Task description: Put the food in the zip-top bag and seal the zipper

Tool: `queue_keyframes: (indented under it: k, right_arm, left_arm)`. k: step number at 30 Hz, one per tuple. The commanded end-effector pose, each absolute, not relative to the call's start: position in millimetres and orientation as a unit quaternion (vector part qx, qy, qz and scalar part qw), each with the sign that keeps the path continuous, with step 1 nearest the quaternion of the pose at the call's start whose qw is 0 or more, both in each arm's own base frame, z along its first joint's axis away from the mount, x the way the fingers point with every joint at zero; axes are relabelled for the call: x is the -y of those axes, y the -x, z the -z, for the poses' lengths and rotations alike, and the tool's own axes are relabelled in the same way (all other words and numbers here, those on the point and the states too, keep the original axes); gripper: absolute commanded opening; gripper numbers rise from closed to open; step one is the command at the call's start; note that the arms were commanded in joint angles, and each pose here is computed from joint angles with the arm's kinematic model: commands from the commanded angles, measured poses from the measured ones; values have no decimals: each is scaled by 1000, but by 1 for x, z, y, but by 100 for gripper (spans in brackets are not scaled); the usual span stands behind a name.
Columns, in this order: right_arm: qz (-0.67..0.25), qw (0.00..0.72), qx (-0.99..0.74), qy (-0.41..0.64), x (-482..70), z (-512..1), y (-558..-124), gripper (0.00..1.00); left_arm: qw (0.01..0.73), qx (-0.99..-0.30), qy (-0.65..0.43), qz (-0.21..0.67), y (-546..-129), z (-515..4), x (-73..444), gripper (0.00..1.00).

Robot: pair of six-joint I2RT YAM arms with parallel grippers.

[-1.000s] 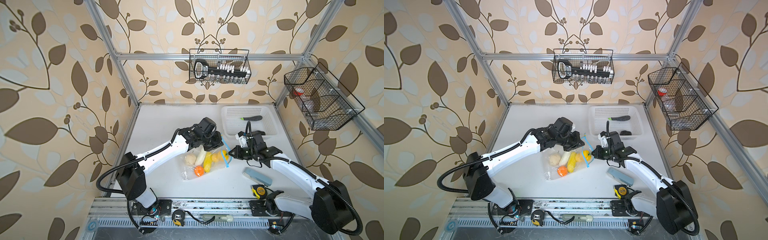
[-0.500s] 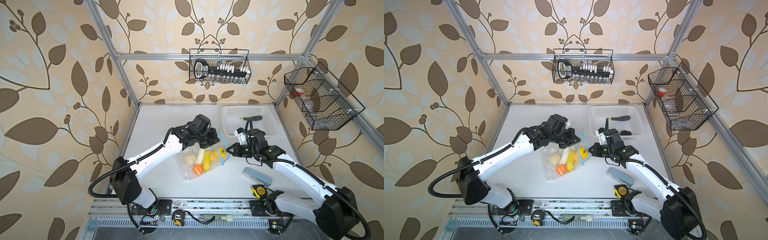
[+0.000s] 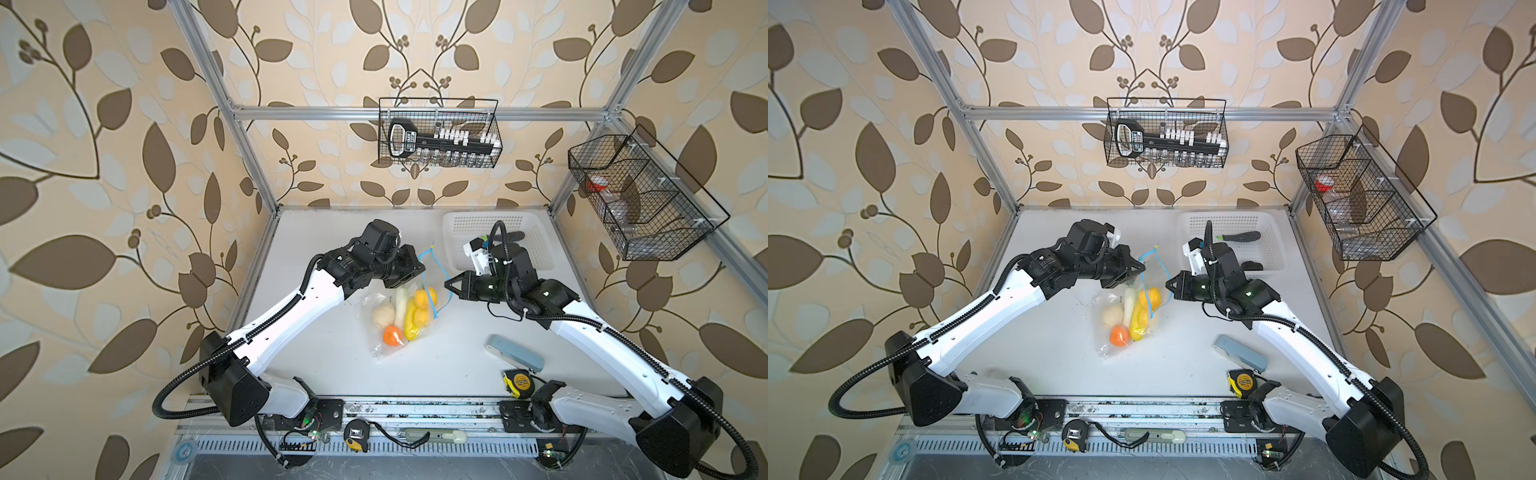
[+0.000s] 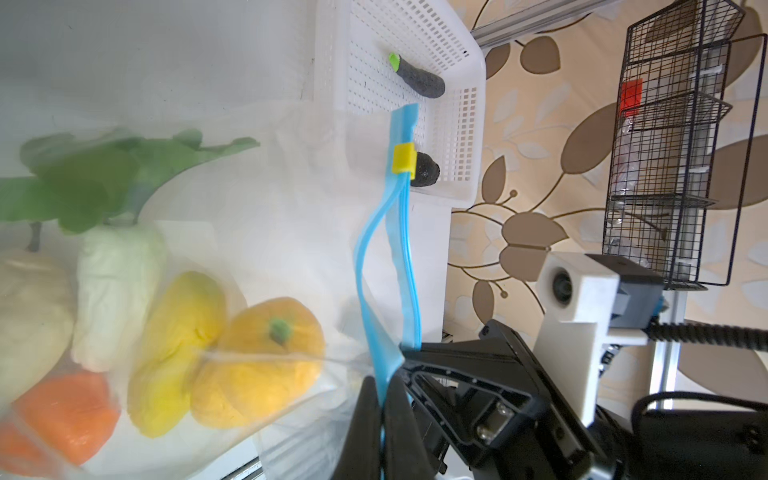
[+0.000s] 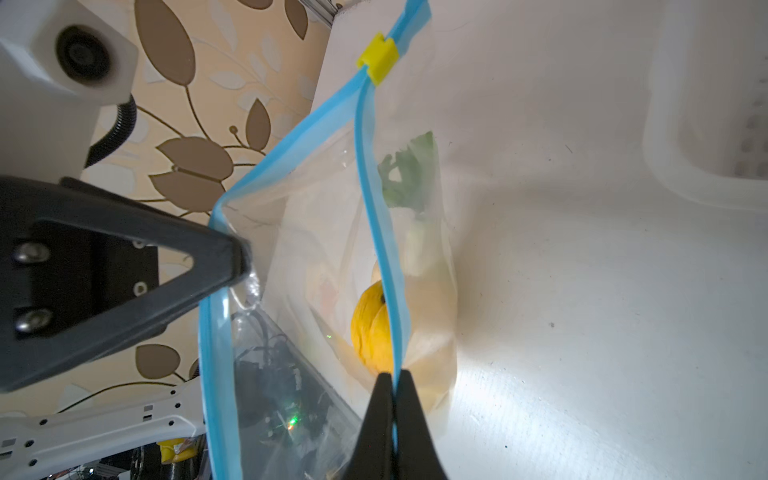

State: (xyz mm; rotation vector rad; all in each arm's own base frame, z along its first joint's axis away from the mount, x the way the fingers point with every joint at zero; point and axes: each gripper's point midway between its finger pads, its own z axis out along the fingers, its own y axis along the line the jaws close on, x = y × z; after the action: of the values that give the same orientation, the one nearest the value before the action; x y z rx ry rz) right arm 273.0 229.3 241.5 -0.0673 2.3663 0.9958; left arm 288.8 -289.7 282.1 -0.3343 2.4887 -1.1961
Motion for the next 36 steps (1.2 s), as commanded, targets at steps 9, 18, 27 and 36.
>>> queue_keyframes:
  k: [9,18,27,36]
  right_arm:
    - [-373,304,-876,18,-247,-280,-280,0]
    - [-384,313,-868,24,-261,-298,-282,0]
    - [-400,326,-856,35,-284,-323,-284,0]
    - [-440,322,-837,43,-323,-335,-283,0]
  left_arm:
    - [230,-863,125,432,-286,-322,254,2]
    - [267,-853,147,424,-288,-337,224,3]
    - [293,-846,165,414,-288,-349,195,3]
    - [331,-840,183,388,-289,-367,154,4]
